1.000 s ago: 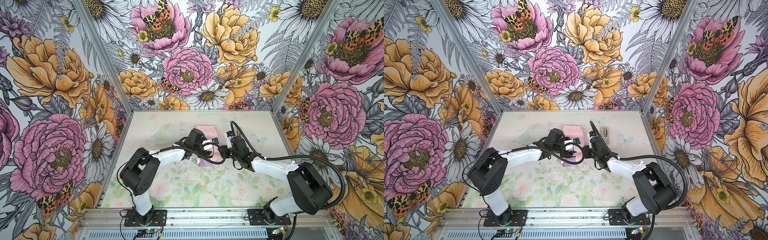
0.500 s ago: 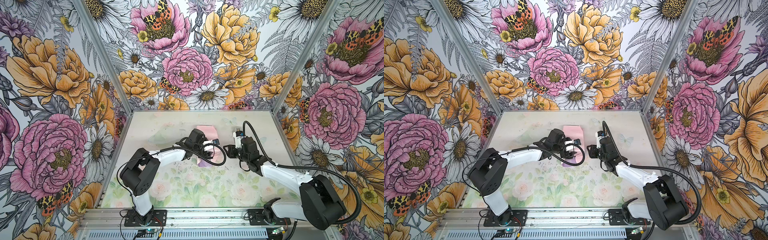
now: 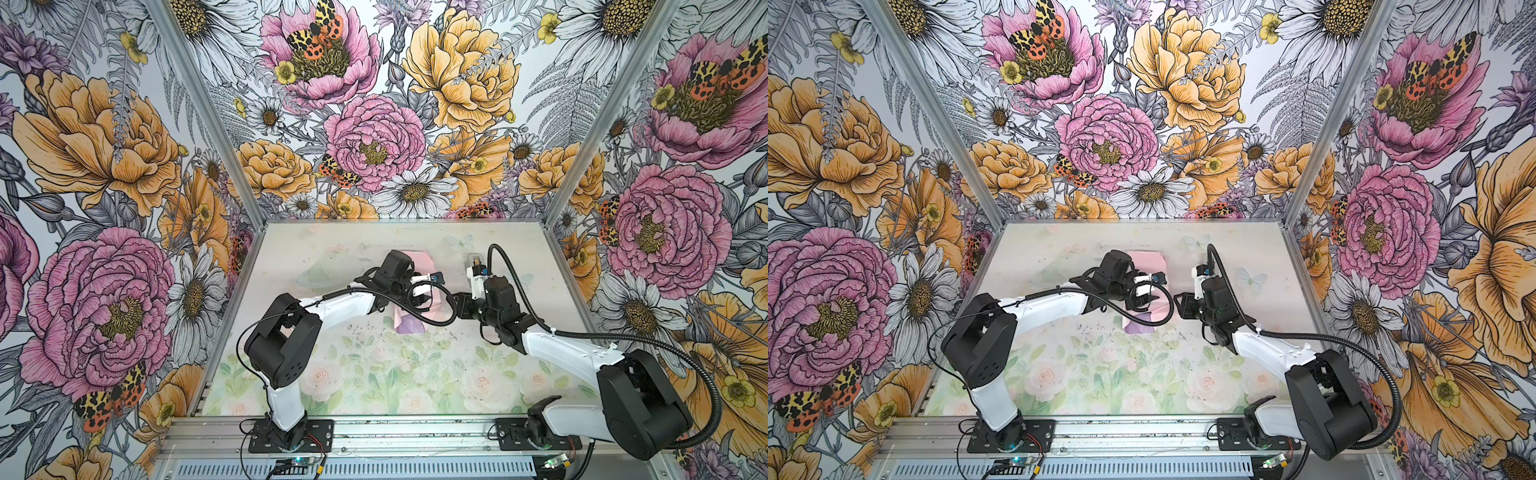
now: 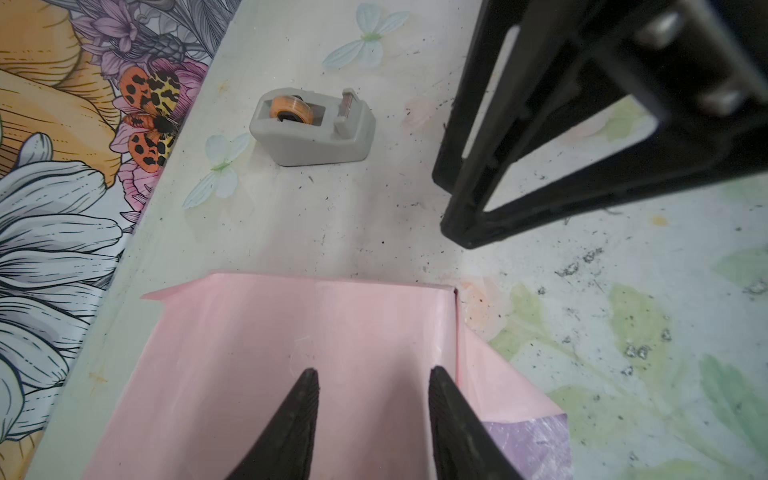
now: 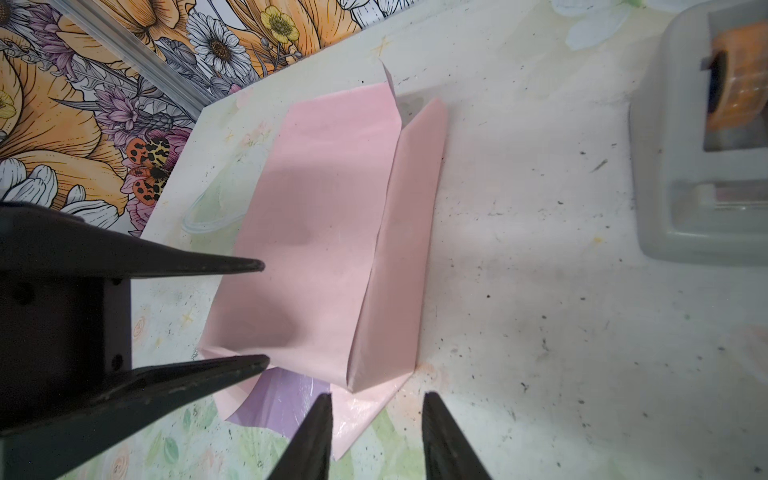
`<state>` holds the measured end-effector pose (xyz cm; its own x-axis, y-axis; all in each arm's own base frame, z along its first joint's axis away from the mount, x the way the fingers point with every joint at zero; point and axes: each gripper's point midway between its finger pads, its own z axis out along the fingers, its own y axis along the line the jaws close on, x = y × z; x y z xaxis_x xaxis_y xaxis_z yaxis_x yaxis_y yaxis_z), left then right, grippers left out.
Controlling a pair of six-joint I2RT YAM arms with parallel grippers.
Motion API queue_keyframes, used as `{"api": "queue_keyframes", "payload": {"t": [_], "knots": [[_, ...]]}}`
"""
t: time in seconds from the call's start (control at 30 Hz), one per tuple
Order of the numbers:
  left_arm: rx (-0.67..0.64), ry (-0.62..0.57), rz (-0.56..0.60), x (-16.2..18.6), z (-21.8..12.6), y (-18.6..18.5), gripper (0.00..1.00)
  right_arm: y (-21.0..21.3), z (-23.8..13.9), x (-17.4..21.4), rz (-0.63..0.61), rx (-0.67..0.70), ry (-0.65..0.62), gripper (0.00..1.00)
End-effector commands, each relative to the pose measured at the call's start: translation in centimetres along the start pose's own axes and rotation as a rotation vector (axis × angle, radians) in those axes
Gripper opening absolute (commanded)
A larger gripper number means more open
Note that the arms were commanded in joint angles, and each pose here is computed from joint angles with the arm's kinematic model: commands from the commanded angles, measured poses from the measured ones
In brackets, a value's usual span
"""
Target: Wrap the gift box in paper
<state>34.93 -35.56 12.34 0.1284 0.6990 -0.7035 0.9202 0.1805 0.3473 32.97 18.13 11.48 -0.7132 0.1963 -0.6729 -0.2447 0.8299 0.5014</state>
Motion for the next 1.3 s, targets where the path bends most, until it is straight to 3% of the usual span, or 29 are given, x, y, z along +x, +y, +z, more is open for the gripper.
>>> {"api": "queue_keyframes", "payload": {"t": [0.0,0.67,1.03,1.27], "knots": [[0.032,-0.002,0.018,-0.3,0.3,-0.7,0.45,0.0,0.2,-0.2,0.015,-0.016,-0.014,0.37],[-0.001,0.119,0.041,2.8,2.0,-1.0,0.38,-0.5,0.5,0.9,0.060,-0.018,-0.019,0.31],[-0.018,0.132,0.053,3.2,2.1,-1.3,0.34,0.1,3.0,3.8,0.141,-0.052,-0.007,0.15],[-0.030,0.129,0.053,3.0,1.9,-1.2,0.37,0.5,4.1,3.8,0.136,-0.047,-0.021,0.13]]}}
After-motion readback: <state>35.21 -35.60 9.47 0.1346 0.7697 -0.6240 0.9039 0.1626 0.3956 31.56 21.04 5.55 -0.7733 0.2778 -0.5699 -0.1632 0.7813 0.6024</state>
